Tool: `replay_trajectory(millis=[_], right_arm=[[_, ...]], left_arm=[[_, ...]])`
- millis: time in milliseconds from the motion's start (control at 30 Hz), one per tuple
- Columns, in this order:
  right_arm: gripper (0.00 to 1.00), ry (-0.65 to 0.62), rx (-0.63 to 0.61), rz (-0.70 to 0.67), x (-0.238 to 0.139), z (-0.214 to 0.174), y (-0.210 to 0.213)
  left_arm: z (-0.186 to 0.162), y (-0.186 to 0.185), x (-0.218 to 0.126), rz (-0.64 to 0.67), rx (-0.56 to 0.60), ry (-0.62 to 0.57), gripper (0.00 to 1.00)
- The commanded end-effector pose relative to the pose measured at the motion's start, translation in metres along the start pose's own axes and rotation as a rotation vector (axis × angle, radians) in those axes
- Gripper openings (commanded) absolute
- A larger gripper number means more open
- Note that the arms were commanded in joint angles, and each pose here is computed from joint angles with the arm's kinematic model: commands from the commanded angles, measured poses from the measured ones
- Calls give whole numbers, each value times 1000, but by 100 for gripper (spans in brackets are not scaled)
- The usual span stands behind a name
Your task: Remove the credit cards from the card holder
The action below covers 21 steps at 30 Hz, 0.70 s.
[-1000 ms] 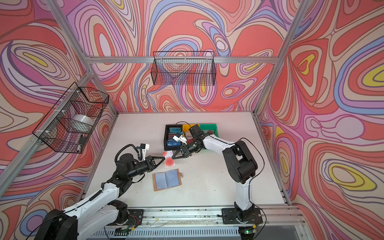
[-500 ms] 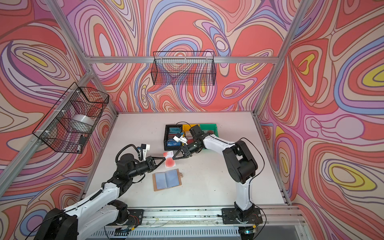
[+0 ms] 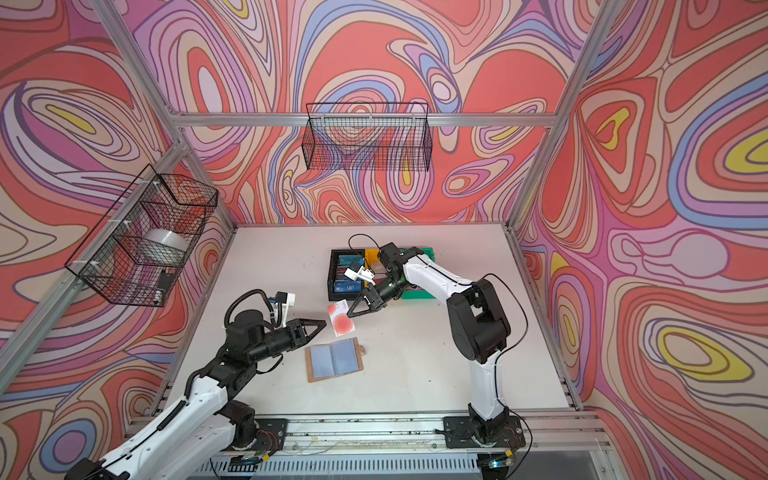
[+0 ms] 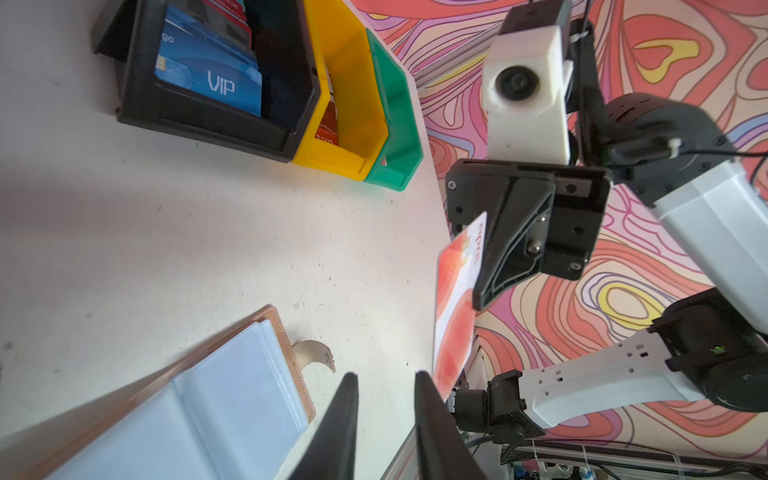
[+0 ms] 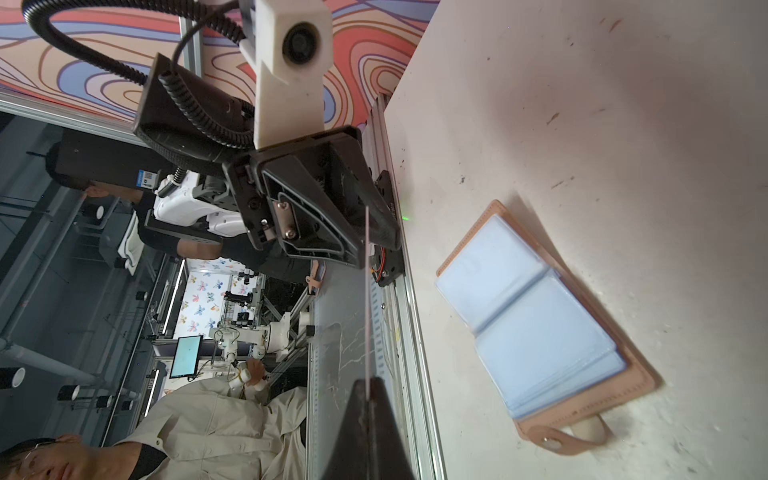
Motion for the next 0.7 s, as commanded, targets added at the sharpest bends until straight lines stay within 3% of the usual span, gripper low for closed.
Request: replay_trajectory(millis=[0, 133, 333, 667], right_arm=[[0, 47, -16, -100, -16, -3, 8], [0, 119, -13, -350, -31, 1, 12], [0, 130, -4, -703, -74, 8, 22], [0, 233, -95, -979, -121, 23, 42]], left_arm=[[1, -1, -7, 69, 20, 0, 33], [2, -1, -7, 75, 20, 3, 32], [5, -1, -4, 79, 20, 13, 32], [10, -1, 4, 64, 20, 50, 31]])
Point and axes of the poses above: each gripper's point midway between its finger pads, its own x axis out along the fingers, its own y axis along the line the jaws close on, z = x × y, the point moved 9 cm from there along -x, back along the fingers, and after that the axes turned 7 degrees about -x, right-handed, at the moved point
